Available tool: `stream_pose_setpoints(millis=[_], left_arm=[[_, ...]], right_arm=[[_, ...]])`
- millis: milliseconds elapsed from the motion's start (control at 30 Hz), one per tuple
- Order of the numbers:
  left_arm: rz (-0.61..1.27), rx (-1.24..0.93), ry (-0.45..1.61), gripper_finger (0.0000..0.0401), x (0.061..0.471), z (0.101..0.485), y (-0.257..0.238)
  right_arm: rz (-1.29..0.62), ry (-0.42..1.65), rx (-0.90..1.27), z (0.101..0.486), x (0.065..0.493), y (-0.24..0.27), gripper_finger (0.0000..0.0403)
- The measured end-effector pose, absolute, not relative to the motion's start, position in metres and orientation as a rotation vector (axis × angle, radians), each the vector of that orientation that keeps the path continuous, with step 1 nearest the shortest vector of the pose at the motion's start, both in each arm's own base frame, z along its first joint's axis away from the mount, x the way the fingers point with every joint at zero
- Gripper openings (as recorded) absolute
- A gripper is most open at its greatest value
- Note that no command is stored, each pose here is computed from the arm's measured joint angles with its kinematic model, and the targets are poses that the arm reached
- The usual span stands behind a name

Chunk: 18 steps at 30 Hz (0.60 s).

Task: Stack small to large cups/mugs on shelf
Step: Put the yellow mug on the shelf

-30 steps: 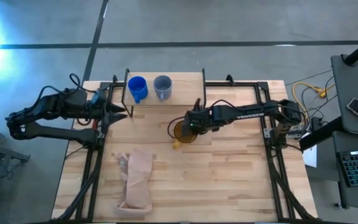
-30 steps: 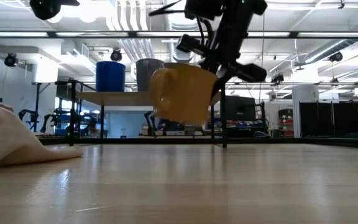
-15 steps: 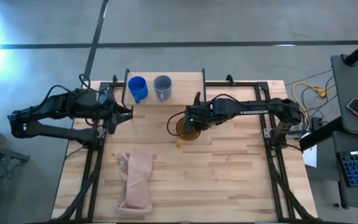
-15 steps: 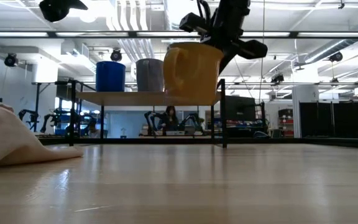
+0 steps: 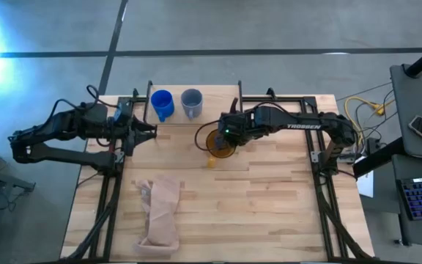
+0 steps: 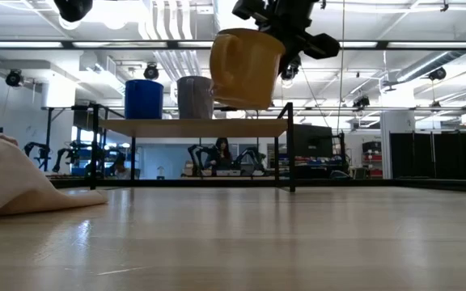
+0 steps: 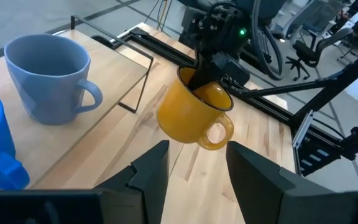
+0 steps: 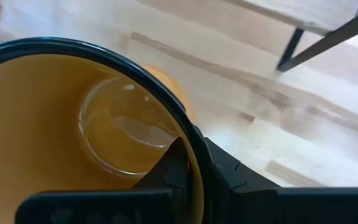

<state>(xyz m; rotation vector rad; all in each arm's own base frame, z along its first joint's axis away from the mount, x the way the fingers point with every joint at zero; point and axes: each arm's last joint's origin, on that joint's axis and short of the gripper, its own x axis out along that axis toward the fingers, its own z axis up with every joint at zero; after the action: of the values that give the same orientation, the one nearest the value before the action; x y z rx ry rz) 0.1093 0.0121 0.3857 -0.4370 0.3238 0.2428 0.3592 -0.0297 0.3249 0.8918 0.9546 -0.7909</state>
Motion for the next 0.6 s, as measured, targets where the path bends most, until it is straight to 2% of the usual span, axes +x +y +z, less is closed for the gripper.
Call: stream_pose_setpoints(millis=[333, 600], left_arm=[[0.234, -0.437, 0.286, 0.0146, 0.099, 0.389, 0.011], [0.241, -0.435, 0.26, 0.0146, 0.091, 0.391, 0.011]], right_arm=[[-0.76, 0.931, 0.821, 0.349, 0.355, -0.051, 0.0021], [-0.81, 0.907, 0.716, 0.377, 0.341, -0.076, 0.0022]])
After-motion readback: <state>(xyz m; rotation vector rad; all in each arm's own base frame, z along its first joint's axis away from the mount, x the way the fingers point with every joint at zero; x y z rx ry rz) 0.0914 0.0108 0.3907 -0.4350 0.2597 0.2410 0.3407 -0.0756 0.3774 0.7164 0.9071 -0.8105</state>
